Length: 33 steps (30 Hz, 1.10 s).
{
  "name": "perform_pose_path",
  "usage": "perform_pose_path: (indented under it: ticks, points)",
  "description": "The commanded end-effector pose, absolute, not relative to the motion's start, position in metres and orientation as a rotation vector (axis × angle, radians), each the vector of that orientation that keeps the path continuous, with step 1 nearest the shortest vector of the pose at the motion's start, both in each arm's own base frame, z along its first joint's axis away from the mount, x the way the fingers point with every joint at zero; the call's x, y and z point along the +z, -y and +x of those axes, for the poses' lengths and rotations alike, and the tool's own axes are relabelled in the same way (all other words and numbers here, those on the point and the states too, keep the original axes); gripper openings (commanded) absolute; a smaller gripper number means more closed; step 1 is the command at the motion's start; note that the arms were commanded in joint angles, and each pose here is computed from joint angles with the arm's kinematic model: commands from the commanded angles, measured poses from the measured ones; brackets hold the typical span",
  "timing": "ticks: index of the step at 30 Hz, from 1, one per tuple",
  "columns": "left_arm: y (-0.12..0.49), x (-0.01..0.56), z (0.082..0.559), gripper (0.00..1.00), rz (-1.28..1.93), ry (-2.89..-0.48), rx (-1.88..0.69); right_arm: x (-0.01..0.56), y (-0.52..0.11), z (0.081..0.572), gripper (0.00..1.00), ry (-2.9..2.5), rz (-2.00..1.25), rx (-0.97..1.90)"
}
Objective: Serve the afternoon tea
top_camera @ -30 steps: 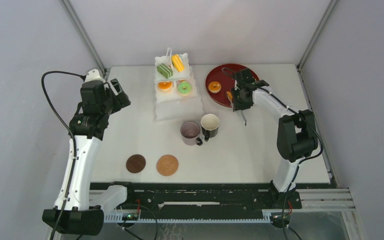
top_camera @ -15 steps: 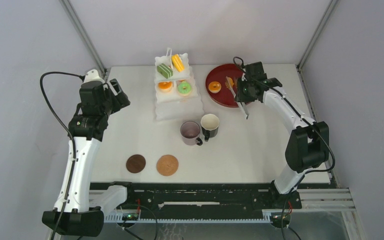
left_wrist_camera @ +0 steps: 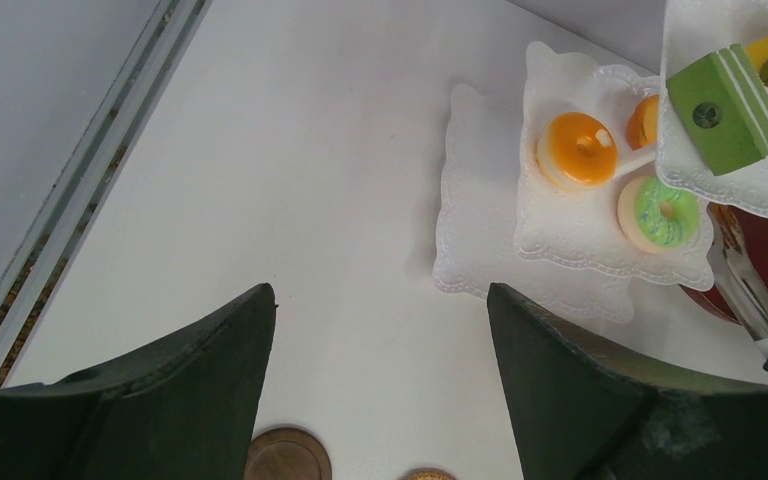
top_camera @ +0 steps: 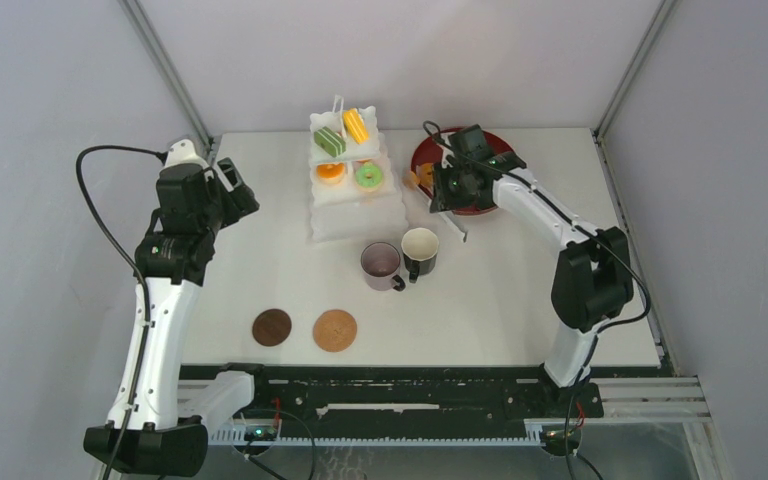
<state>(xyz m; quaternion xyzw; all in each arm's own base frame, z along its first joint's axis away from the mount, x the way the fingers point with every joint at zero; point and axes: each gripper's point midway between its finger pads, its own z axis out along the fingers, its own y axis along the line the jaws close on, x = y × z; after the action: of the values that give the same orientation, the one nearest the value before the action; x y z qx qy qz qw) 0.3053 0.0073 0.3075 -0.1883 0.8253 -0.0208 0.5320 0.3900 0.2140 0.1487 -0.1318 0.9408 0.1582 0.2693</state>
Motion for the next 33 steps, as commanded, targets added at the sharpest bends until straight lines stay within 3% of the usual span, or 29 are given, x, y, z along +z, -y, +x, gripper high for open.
perform_pose_path:
  ticks: [1, 10, 21, 33]
  points:
    - [-0.011, 0.318, 0.303, 0.82, -0.453, -1.918, -0.040, 0.170, -0.243, 0.401, 0.17, -2.464, -0.449, 0.498]
    - [-0.012, 0.318, 0.301, 0.82, -0.456, -1.918, -0.031, 0.157, -0.263, 0.393, 0.21, -2.527, -0.572, 0.517]
    - [-0.011, 0.317, 0.302, 0.82, -0.454, -1.922, -0.037, 0.154, -0.268, 0.387, 0.40, -2.540, -0.610, 0.526]
    - [-0.012, 0.316, 0.302, 0.82, -0.454, -1.924, -0.029, 0.154, -0.272, 0.387, 0.44, -2.537, -0.615, 0.537]
